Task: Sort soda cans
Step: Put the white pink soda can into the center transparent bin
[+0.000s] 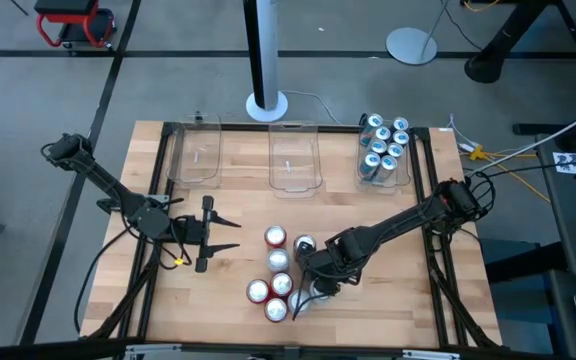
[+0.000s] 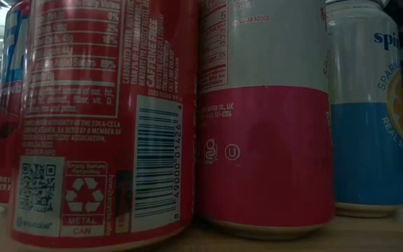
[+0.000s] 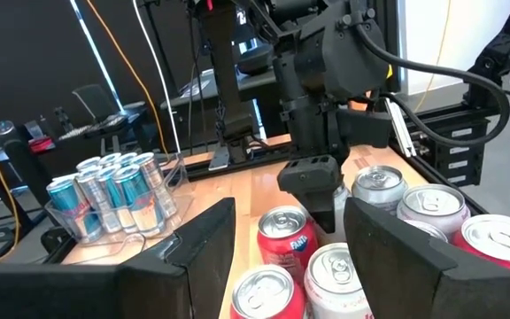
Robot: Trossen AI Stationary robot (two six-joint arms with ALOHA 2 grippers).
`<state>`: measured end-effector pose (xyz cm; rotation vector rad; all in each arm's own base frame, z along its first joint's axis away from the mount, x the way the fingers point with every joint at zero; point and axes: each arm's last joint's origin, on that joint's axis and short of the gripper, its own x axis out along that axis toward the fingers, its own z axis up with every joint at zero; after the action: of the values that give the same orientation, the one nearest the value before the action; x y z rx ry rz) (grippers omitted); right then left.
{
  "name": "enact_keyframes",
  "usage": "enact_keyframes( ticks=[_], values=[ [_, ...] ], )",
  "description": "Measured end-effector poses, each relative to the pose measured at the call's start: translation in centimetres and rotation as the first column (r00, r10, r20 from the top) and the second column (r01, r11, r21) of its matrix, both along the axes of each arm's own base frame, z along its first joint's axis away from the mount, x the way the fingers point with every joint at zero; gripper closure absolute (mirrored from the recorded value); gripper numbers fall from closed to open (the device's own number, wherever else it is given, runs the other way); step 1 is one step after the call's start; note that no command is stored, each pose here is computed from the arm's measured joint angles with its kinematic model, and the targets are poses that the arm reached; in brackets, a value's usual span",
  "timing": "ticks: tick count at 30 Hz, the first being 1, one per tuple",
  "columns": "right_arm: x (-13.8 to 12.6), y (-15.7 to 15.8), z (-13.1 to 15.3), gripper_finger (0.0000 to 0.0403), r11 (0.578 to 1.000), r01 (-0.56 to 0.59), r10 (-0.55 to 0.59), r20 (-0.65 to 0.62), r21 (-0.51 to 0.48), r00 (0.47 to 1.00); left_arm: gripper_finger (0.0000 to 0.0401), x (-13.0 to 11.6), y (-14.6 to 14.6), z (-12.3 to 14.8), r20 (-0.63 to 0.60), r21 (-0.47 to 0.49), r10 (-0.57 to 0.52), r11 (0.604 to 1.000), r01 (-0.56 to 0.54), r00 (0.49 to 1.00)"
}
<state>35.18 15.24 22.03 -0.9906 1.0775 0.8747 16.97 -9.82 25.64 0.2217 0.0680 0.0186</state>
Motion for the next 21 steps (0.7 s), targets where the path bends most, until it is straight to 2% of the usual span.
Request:
enact_keyframes(
  ticks=[4,10,14,21],
  values=[
    [-0.1,0.0,0.0,0.0104,1.0,0.003,-0.003,-0.005,0.0,1.0,0.0199,0.0,0.0,0.0,0.0,0.001,0.0,1.0,0.0,1.0],
    [-0.6,-0.2,0.4,0.0104,0.999,0.033,-0.033,-0.042,-0.001,0.999,0.0199,0.0,0.0,0.0,0.001,-0.002,0.0,1.0,0.0,1.0],
    [-1.0,-0.2,1.7,0.0104,0.997,0.076,-0.076,-0.076,-0.007,0.994,0.0199,0.0,0.0,0.0,0.0,0.0,0.0,1.0,0.0,1.0],
    [-1.9,-0.2,3.2,0.0104,0.991,0.107,-0.117,-0.133,-0.078,0.984,0.0199,0.0,0.0,0.0,0.0,-0.002,0.0,1.0,0.0,1.0]
  ],
)
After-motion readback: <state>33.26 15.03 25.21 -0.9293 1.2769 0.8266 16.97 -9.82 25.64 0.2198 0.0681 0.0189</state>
